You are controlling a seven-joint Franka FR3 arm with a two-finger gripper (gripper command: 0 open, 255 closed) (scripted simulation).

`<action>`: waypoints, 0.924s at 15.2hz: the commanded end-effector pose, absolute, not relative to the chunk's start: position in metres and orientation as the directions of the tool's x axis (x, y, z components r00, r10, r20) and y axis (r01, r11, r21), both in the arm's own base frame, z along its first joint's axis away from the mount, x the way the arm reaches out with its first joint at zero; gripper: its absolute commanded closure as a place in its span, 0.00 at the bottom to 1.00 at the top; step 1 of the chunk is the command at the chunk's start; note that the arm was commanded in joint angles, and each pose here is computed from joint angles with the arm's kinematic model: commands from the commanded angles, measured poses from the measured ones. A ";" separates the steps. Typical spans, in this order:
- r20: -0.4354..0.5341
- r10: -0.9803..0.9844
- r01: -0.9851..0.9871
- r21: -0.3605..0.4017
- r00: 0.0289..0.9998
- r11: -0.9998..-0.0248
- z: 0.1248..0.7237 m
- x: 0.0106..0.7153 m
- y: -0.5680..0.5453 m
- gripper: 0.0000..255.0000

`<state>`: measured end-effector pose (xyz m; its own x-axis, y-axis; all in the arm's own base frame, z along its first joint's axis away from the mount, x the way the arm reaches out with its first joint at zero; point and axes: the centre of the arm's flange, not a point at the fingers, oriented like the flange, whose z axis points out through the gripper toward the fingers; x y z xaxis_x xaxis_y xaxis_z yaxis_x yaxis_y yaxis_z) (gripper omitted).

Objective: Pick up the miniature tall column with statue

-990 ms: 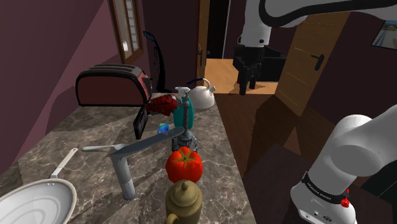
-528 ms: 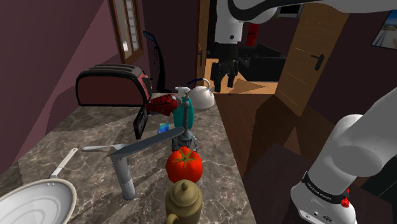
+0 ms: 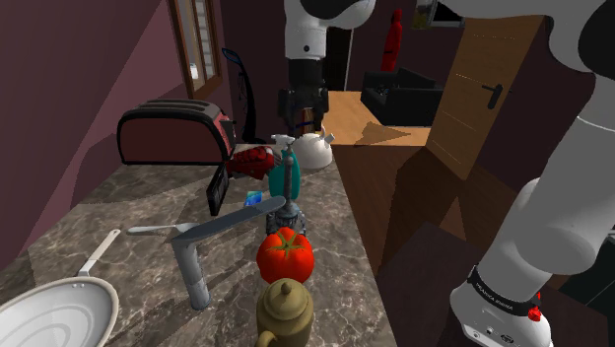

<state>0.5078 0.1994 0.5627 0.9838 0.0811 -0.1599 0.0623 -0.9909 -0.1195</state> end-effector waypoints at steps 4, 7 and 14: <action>-0.173 0.070 0.047 -0.132 0.982 -0.990 0.551 0.538 0.225 0.00; -0.173 0.070 0.047 -0.132 0.982 -0.990 0.535 0.538 0.225 0.00; -0.173 0.070 0.047 -0.132 0.982 -0.990 0.522 0.538 0.225 1.00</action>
